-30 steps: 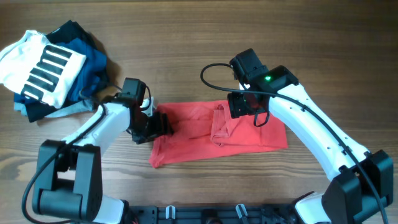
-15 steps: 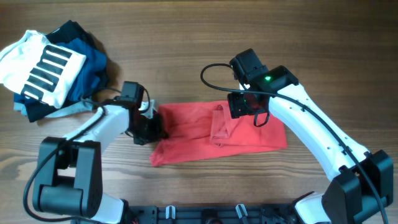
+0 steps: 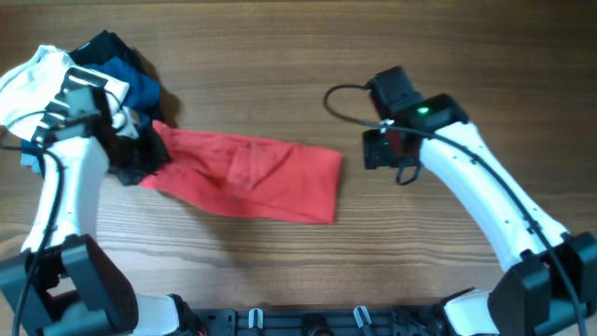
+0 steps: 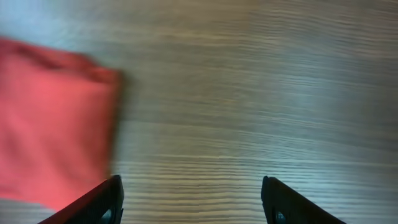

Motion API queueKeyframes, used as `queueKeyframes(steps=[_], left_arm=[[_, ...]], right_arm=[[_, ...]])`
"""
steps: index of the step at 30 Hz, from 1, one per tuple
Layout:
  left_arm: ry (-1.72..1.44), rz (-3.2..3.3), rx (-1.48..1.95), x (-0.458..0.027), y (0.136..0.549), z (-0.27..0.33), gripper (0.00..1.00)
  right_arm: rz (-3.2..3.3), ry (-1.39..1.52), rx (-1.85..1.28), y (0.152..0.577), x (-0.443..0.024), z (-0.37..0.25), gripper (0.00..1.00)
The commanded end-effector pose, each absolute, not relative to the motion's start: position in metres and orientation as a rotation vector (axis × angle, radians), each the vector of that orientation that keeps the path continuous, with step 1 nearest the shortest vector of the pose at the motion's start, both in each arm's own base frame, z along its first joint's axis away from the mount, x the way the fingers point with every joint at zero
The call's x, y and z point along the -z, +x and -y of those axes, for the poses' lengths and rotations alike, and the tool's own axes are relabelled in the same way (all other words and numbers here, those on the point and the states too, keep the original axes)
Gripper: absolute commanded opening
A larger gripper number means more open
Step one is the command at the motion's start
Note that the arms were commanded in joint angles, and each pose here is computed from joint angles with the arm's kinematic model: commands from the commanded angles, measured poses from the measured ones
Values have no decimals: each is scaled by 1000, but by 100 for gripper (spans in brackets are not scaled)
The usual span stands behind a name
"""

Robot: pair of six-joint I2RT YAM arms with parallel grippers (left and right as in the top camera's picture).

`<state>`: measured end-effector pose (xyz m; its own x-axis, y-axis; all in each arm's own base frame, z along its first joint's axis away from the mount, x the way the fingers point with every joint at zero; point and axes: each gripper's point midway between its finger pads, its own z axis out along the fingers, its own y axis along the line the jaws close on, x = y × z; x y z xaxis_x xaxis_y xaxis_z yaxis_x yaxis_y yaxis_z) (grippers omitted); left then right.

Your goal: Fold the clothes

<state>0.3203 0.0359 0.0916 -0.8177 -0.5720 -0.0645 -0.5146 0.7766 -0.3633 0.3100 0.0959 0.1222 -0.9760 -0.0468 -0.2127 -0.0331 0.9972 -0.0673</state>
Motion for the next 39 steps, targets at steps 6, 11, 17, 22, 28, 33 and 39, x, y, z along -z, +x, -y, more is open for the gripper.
queueKeyframes(steps=[6,11,17,22,28,33,39], left_arm=[[-546,-2830,607,-145,335,29,4],[-299,-2930,651,-145,317,110,4],[-68,-2960,507,-132,297,190,4],[25,-2999,442,-113,279,226,4],[73,-3028,428,-99,273,239,8],[82,-2967,476,-124,282,245,9],[144,-2733,629,-210,299,258,39]], right_arm=[[-2894,161,153,317,-140,-34,71],[-2901,187,140,318,-140,-24,71],[-2905,172,125,318,-139,-26,71],[-2917,135,102,316,-139,-29,71],[-2922,132,93,315,-138,-30,71],[-2923,132,88,315,-138,-31,71],[-2928,130,56,314,-138,-34,71]])
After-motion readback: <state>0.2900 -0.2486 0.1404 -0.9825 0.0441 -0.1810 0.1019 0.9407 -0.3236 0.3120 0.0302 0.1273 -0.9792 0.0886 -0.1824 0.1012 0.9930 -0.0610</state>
